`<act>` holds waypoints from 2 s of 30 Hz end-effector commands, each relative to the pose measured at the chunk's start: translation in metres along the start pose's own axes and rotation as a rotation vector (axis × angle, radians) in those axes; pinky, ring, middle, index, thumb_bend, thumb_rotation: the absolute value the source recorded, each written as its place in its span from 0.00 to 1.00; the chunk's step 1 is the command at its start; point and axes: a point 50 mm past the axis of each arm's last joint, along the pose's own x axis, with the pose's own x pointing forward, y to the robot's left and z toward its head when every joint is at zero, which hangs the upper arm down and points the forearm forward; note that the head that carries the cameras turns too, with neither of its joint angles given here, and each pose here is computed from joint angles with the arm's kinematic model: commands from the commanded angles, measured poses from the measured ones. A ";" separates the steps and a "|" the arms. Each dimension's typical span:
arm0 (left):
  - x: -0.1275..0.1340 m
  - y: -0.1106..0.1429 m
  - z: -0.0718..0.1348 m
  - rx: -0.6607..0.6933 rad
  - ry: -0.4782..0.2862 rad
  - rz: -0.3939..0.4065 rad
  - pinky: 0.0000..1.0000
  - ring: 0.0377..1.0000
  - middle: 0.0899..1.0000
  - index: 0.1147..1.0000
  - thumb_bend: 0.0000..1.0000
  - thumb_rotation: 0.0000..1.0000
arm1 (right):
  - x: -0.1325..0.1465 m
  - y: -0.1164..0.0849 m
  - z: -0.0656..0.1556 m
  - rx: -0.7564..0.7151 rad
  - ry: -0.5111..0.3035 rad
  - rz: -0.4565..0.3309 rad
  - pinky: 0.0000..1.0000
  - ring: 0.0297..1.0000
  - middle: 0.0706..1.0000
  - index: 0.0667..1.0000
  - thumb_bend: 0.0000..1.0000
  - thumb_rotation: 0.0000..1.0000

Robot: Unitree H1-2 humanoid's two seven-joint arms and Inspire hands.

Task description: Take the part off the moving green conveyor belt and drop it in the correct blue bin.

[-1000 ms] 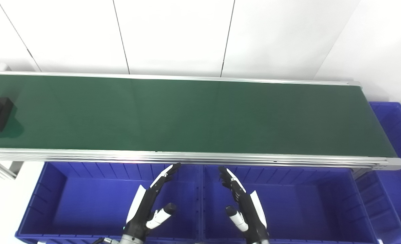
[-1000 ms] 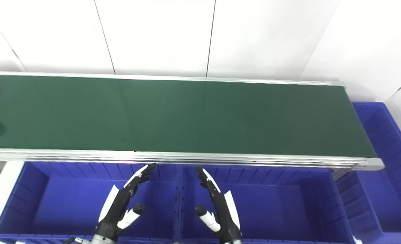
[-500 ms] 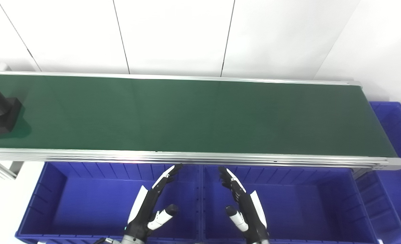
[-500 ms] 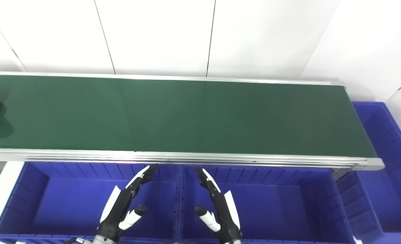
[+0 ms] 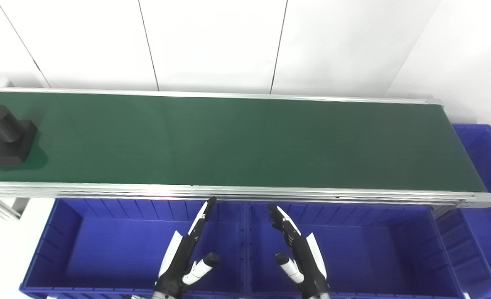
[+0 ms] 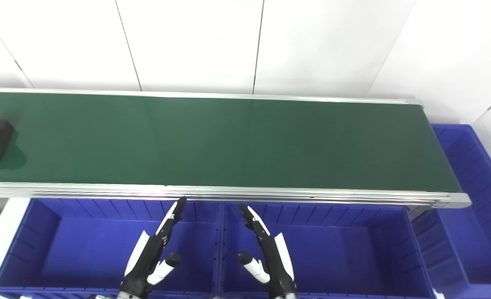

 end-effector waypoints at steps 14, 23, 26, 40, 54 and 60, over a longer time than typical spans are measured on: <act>0.007 0.001 0.005 -0.001 -0.052 0.007 1.00 0.99 0.99 0.96 0.82 1.00 | 0.006 0.000 0.008 0.012 -0.059 -0.002 0.88 0.92 0.93 0.90 0.88 0.98; 0.004 0.000 0.006 -0.033 -0.041 -0.008 0.98 0.98 0.97 0.95 0.78 1.00 | 0.005 0.003 0.014 -0.001 -0.082 -0.016 0.89 0.93 0.95 0.91 0.90 0.99; 0.004 0.001 0.006 -0.032 -0.040 -0.006 0.98 0.98 0.98 0.95 0.78 1.00 | 0.005 0.003 0.014 0.001 -0.083 -0.017 0.91 0.94 0.96 0.92 0.91 1.00; 0.006 0.001 0.004 -0.041 -0.031 -0.009 1.00 0.98 0.97 0.95 0.79 1.00 | 0.006 0.002 0.010 -0.003 -0.072 -0.009 0.91 0.95 0.96 0.93 0.90 1.00; 0.014 -0.019 -0.007 -0.043 0.010 -0.011 0.88 0.92 0.94 0.90 0.78 0.94 | -0.001 -0.015 -0.006 -0.011 -0.010 -0.005 0.98 0.97 0.97 0.95 0.91 1.00; 0.017 -0.024 -0.012 -0.016 0.015 -0.012 0.86 0.91 0.93 0.89 0.79 0.94 | -0.001 -0.018 -0.011 -0.012 0.009 -0.010 0.98 0.97 0.96 0.94 0.90 1.00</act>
